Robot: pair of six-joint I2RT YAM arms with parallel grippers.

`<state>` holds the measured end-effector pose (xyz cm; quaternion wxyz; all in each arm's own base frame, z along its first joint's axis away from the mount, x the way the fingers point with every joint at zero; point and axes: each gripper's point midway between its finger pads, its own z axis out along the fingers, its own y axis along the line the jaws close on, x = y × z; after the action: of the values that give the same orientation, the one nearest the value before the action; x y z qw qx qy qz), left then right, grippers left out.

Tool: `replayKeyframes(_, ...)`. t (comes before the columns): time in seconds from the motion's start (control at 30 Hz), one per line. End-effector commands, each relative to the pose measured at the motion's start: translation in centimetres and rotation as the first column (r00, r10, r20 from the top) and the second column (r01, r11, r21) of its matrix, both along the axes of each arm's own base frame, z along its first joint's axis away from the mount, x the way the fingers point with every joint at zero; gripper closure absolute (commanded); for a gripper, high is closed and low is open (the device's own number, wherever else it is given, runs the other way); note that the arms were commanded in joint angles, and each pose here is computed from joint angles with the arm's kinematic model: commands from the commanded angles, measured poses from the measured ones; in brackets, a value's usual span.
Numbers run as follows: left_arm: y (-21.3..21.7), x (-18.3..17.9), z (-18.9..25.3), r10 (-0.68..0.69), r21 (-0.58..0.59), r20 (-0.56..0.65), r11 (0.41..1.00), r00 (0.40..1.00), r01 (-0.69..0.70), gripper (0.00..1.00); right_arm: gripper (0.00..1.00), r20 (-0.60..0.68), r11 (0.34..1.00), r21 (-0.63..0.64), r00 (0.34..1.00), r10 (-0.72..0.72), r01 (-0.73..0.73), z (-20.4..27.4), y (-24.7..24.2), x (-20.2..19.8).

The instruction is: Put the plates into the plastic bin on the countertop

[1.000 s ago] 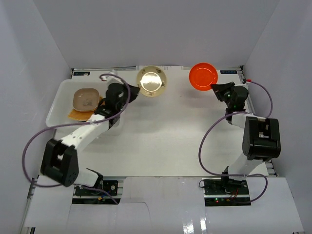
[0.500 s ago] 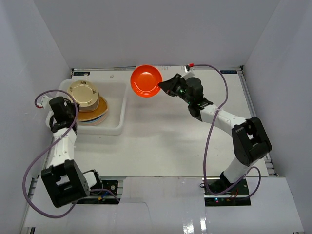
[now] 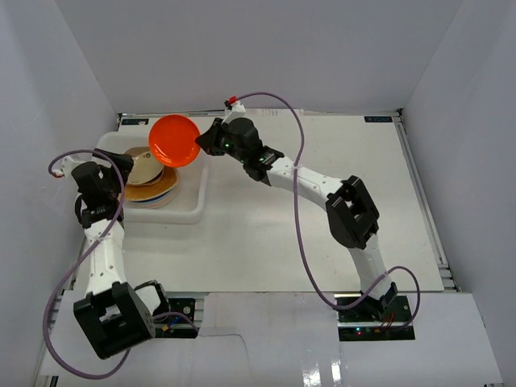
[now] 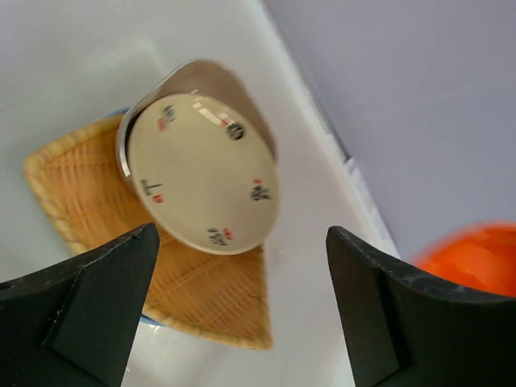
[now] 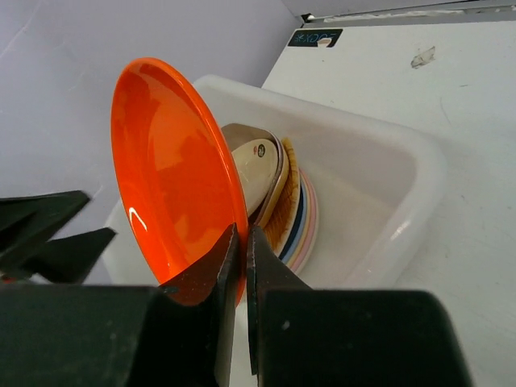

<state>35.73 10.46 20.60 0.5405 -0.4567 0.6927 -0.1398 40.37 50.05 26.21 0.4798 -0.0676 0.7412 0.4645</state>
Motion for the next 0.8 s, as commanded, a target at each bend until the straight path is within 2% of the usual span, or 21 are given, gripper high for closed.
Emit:
replayKeyframes(0.0, -1.6, -0.2, 7.6, -0.082, 0.088, 0.180, 0.994, 0.980, 0.067, 0.02, 0.92, 0.054, 0.999, 0.017, 0.998, -0.031, 0.030, 2.8, 2.4, 0.9)
replayKeyframes(0.03, -2.3, 0.0, 8.6, -0.126, 0.124, 0.187, 0.987, 0.974, 0.104, 0.02, 0.92, 0.035, 1.000, 0.001, 0.999, -0.024, 0.024, 0.8, 3.5, 1.3)
replayKeyframes(0.13, -5.9, 0.6, 13.0, -0.297, 0.181, 0.246, 0.949, 0.923, 0.257, 0.02, 0.92, 0.034, 1.000, 0.028, 0.999, -0.014, 0.013, 0.1, 6.4, 1.2)
replayKeyframes(0.17, -8.0, 0.6, 13.8, -0.386, 0.193, 0.260, 0.919, 0.885, 0.344, 0.02, 0.92, 0.034, 0.999, 0.034, 0.999, -0.004, 0.003, -0.2, 7.6, 0.6)
replayKeyframes(0.23, -10.0, 0.4, 15.9, -0.467, 0.228, 0.284, 0.881, 0.837, 0.414, 0.02, 0.92, 0.030, 0.998, 0.068, 0.999, -0.020, 0.018, -0.4, 9.3, 1.1)
replayKeyframes(0.27, -11.8, 0.2, 16.2, -0.535, 0.240, 0.284, 0.843, 0.795, 0.482, 0.02, 0.92, 0.015, 0.997, 0.069, 0.999, -0.028, 0.027, -2.2, 10.3, 1.2)
replayKeyframes(0.3, -12.4, 0.1, 16.6, -0.559, 0.246, 0.287, 0.828, 0.778, 0.504, 0.02, 0.92, 0.024, 0.994, 0.107, 0.999, -0.037, 0.034, -1.0, 10.8, 1.3)
replayKeyframes(0.4, -14.4, -0.2, 17.0, -0.622, 0.243, 0.295, 0.783, 0.725, 0.573, 0.02, 0.92, -0.018, 0.985, 0.157, 0.997, -0.076, 0.078, -2.2, 11.6, 1.3)
replayKeyframes(0.53, -14.6, 0.1, 16.4, -0.622, 0.226, 0.288, 0.783, 0.728, 0.579, 0.02, 0.92, -0.044, 0.970, 0.230, 0.997, -0.071, 0.079, -2.2, 12.6, 1.0)
replayKeyframes(0.57, -14.6, 0.0, 16.3, -0.619, 0.221, 0.289, 0.785, 0.730, 0.579, 0.02, 0.89, -0.049, 0.969, 0.237, 0.997, -0.061, 0.071, -2.2, 12.8, 0.8)
replayKeyframes(0.6, -14.6, 0.1, 16.3, -0.619, 0.219, 0.289, 0.785, 0.730, 0.579, 0.02, 0.81, -0.047, 0.968, 0.241, 0.997, -0.059, 0.069, -1.9, 12.9, 0.7)
replayKeyframes(0.67, -14.8, -0.2, 17.1, -0.621, 0.225, 0.306, 0.783, 0.721, 0.579, 0.02, 0.59, -0.031, 0.969, 0.244, 0.999, -0.045, 0.051, -1.5, 12.9, 0.4)
replayKeyframes(0.7, -14.9, -0.3, 17.4, -0.622, 0.223, 0.315, 0.782, 0.717, 0.582, 0.02, 0.43, -0.007, 0.968, 0.246, 0.999, -0.040, 0.040, -0.2, 12.7, 0.2)
replayKeyframes(0.77, -15.6, -0.6, 18.3, -0.638, 0.233, 0.333, 0.769, 0.694, 0.595, 0.02, 0.34, 0.010, 0.971, 0.237, 0.999, -0.032, 0.029, 0.2, 12.3, -0.2)
